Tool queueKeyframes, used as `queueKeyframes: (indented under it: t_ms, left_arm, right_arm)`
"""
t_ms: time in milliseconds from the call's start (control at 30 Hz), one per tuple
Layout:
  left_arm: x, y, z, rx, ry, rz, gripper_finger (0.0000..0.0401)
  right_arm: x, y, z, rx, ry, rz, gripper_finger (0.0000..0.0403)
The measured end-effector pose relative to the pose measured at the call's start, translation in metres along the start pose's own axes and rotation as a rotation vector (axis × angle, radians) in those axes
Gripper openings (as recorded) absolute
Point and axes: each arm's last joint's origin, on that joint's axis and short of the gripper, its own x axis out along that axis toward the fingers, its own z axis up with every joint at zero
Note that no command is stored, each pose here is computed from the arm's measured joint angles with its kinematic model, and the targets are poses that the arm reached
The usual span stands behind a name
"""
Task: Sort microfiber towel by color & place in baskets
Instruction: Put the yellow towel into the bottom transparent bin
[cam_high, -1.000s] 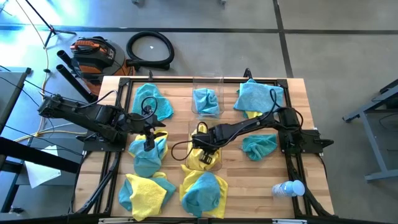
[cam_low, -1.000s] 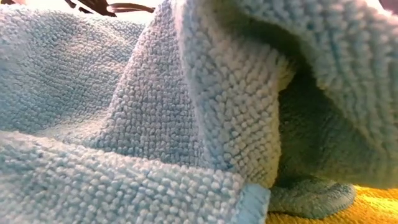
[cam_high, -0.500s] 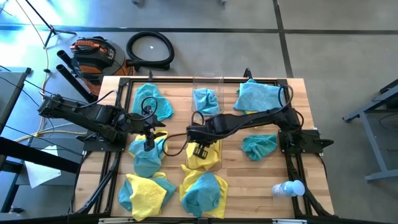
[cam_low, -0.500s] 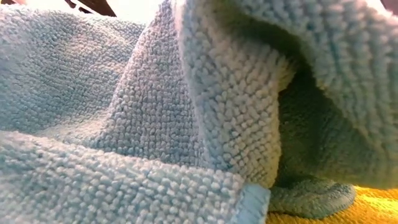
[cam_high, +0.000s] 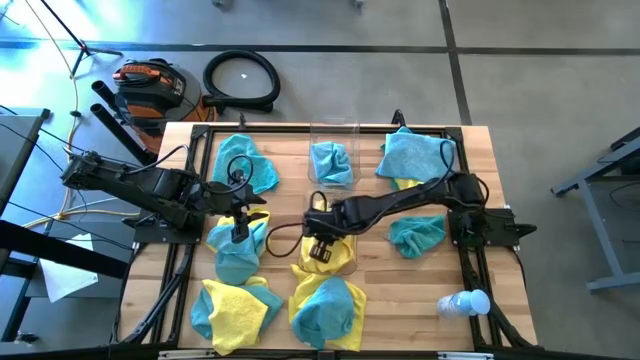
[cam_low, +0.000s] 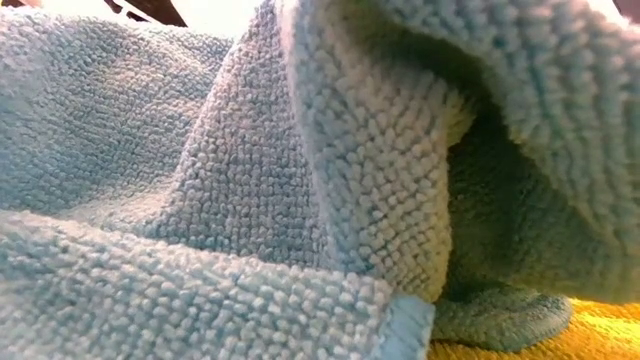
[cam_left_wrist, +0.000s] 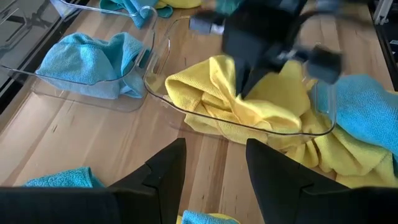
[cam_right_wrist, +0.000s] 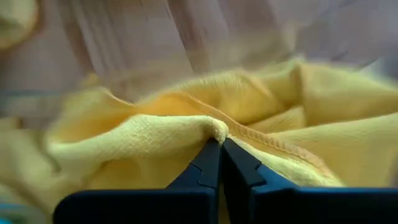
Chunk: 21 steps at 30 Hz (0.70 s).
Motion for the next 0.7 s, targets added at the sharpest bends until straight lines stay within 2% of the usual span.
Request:
queueKeyframes:
  t_ms: [133,333,500,700]
  left_arm:
    - [0.000,0.000,0.000,0.000,0.000,0.000,0.0158]
    - [0.000,0.000,0.000,-0.001,0.000,0.000,0.0158]
    - [0.000,0.000,0.000,-0.001,0.000,0.000,0.0158]
    - [0.000,0.000,0.000,-0.060,0.000,0.000,0.0158]
  right_arm:
    - [0.022,-0.014,-0.016,0.076,0.074,0.056,0.0020]
    - [0.031,-0.019,-0.026,0.115,0.122,0.082,0.0110]
    - [0.019,-0.016,-0.016,0.123,0.146,0.093,0.0177]
    - [-0.017,-0.016,0.007,0.103,0.189,0.056,0.0197]
